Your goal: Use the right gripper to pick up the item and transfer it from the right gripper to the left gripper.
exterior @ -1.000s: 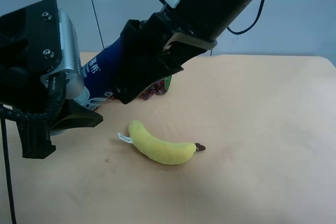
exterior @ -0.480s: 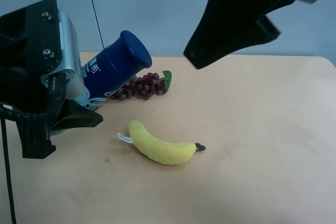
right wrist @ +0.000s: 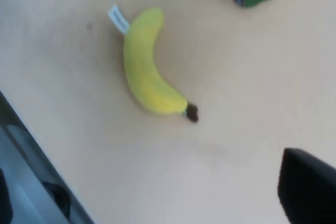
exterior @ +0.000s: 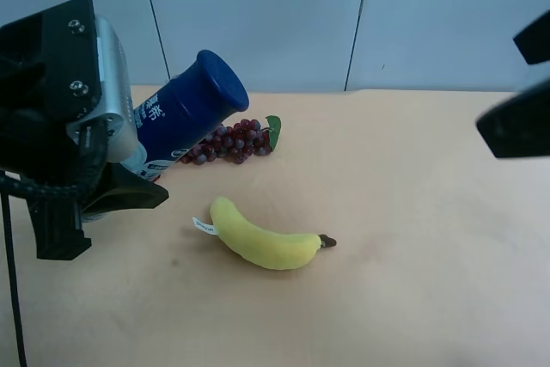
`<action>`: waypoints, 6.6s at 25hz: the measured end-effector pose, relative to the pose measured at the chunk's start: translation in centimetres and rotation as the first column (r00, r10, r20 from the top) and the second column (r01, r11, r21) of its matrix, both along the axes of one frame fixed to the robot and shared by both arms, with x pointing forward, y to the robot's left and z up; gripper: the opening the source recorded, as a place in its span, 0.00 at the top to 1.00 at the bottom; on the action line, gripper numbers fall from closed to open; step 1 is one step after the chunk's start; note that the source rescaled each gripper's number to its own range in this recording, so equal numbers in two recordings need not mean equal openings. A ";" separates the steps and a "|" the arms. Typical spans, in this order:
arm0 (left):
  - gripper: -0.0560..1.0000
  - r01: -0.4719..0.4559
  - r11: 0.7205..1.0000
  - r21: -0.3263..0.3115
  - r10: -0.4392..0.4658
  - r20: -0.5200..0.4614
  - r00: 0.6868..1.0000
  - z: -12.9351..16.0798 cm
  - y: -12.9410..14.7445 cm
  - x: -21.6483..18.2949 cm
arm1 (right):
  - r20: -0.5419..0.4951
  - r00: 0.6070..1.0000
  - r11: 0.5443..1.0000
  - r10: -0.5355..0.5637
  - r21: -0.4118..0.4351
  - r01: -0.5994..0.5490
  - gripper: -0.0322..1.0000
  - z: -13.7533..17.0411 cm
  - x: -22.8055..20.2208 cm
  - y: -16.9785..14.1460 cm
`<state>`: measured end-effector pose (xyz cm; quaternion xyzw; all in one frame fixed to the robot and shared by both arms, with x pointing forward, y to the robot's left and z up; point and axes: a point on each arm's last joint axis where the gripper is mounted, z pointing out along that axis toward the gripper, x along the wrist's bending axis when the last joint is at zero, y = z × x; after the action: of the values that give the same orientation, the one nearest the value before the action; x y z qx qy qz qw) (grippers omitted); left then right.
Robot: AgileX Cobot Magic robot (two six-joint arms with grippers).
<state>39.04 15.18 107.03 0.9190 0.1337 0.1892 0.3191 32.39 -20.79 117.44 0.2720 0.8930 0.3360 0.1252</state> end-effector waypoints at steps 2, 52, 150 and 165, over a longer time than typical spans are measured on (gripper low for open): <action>0.94 0.000 1.000 0.000 0.000 0.000 1.000 0.0 0.0 0.0 | 0.007 1.000 1.000 -0.006 -0.013 0.006 0.01 -1.1 -1.0 -1.0; 0.95 -0.001 1.000 -0.001 0.001 -0.001 1.000 0.0 0.0 0.0 | 0.223 0.700 0.733 -0.679 0.269 0.625 0.00 -12.2 -9.2 -8.6; 0.01 -0.795 0.461 0.394 0.882 -0.305 0.360 -16.1 18.4 19.8 | 0.217 0.676 0.709 -0.704 0.275 0.650 0.00 -12.2 -9.2 -8.5; 0.01 -0.872 0.400 0.282 0.906 -0.267 0.330 -0.9 17.7 11.8 | 0.217 0.676 0.709 -0.704 0.275 0.650 0.00 -12.2 -9.2 -8.5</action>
<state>50.87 32.93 106.11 0.7257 0.6639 0.1564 0.0908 23.18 -29.31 105.23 0.5385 0.6640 0.3801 0.3531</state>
